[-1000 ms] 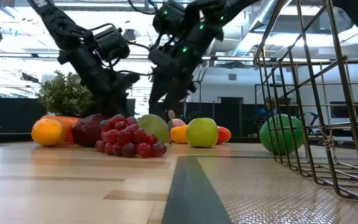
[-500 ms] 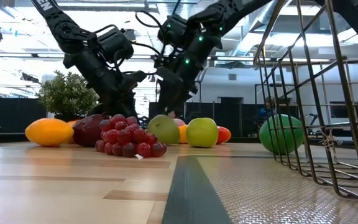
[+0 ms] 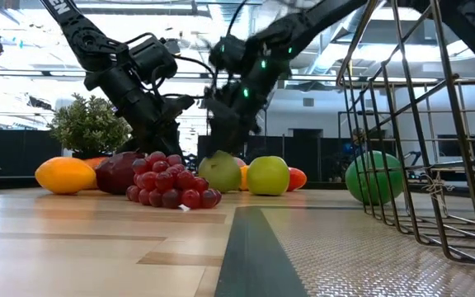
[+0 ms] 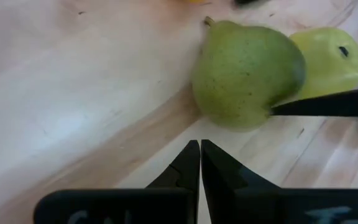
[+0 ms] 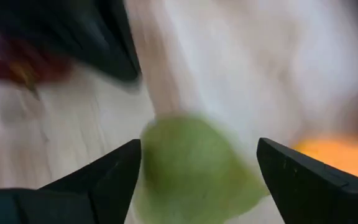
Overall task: Build produce basket
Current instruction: Put the green pear into the wire basket
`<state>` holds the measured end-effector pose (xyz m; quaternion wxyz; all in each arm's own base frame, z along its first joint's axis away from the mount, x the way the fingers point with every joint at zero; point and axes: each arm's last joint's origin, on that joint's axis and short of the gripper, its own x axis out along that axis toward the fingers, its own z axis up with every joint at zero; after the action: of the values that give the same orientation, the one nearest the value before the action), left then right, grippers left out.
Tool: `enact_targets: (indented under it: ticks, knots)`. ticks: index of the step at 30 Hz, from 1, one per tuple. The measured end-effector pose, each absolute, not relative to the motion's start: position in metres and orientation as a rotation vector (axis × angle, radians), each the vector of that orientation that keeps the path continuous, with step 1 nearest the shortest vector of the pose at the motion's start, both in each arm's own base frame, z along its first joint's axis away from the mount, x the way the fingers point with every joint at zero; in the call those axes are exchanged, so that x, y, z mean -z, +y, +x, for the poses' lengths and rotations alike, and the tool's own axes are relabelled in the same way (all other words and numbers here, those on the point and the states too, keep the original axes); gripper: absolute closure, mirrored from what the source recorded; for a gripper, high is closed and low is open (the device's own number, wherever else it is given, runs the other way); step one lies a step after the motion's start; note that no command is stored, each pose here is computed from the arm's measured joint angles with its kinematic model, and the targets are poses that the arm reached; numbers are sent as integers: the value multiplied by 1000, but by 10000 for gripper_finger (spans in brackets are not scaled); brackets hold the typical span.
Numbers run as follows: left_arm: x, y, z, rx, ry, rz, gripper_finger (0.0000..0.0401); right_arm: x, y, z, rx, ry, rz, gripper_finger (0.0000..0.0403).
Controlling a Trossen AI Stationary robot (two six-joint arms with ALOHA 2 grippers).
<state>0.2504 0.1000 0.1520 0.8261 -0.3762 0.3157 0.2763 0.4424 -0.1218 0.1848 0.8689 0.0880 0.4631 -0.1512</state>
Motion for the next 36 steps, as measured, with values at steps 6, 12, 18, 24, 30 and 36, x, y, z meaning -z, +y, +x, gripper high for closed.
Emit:
enact_targets:
  ticks: [6,12,18,24,30,36]
  knots:
    - [-151,100,250,-586,685,-805,399,-168,-123,440,302,1054,216,10]
    - [-151,100,250,-584,682,-810,399,-171,-121,439,371,1056,209,14]
    - [-151,99,250,-561,690,-822,399,-161,-120,439,389,1091,215,22]
    - [-151,98,250,-550,693,-832,399,-160,-115,439,411,1102,247,73]
    - [-154,97,250,-507,690,-864,399,-164,-111,438,423,1103,259,114]
    - [-174,94,244,-472,629,-868,399,-193,-107,431,426,1051,282,112]
